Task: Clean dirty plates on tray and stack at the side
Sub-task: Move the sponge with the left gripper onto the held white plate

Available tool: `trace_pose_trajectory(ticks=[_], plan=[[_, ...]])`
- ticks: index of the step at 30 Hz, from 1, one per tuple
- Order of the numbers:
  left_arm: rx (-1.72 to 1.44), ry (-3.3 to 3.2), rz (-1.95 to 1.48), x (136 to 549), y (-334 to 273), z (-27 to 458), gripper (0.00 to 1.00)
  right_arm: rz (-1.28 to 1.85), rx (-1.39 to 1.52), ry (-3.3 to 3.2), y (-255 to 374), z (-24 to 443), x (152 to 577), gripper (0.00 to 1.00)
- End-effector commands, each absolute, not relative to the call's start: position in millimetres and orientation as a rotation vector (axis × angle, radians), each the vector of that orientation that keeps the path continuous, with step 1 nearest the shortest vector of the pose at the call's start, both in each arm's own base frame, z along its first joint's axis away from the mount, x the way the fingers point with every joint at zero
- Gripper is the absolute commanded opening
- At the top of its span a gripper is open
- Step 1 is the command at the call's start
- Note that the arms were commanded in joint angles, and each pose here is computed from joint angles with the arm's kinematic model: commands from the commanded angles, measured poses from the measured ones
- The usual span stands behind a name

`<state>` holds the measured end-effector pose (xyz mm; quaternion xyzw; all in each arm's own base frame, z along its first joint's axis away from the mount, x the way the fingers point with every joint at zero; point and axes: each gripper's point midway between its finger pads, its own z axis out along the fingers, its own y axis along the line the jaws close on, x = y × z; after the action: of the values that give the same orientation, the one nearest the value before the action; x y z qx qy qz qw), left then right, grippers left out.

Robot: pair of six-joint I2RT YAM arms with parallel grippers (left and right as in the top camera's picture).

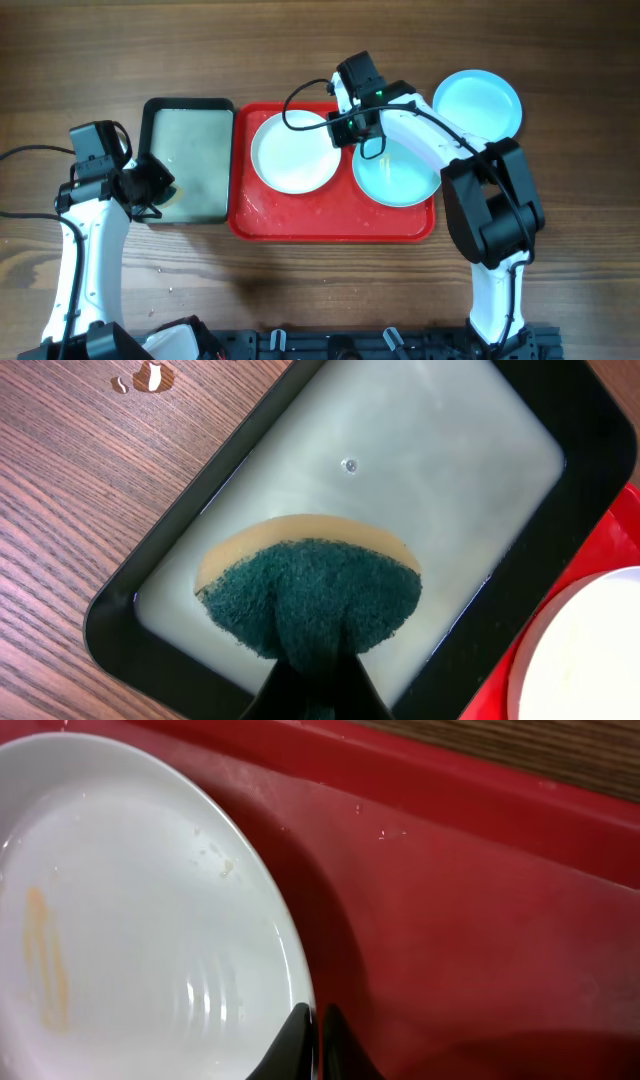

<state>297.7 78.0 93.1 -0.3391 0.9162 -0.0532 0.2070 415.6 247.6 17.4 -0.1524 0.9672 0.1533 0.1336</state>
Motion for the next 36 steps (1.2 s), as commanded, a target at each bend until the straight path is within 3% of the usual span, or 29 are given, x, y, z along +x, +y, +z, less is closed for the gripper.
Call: trace_pose_trajectory(ticks=[1, 14, 18, 23, 36], plan=[[-0.925, 2.563, -0.143, 296.9, 76.7, 90.8, 0.04, 0.394, -0.443, 2.821, 243.7, 11.7, 415.8, 0.07], [-0.925, 2.563, -0.143, 296.9, 76.7, 90.8, 0.04, 0.305, -0.248, 2.904, 221.4, 44.2, 395.0, 0.05], [-0.924, 2.563, -0.143, 297.0, 76.8, 90.9, 0.04, 0.303, -0.247, 2.908, 220.9, 44.0, 394.2, 0.21], [-0.851, 2.585, -0.14, 297.9, 74.3, 91.1, 0.04, 0.31, -0.379, 2.826, 227.1, 48.3, 406.7, 0.33], [-0.359, 2.583, -0.244, 333.5, -17.8, 105.4, 0.04, 0.279, -0.388, 2.904, 218.8, 41.6, 389.9, 0.21]])
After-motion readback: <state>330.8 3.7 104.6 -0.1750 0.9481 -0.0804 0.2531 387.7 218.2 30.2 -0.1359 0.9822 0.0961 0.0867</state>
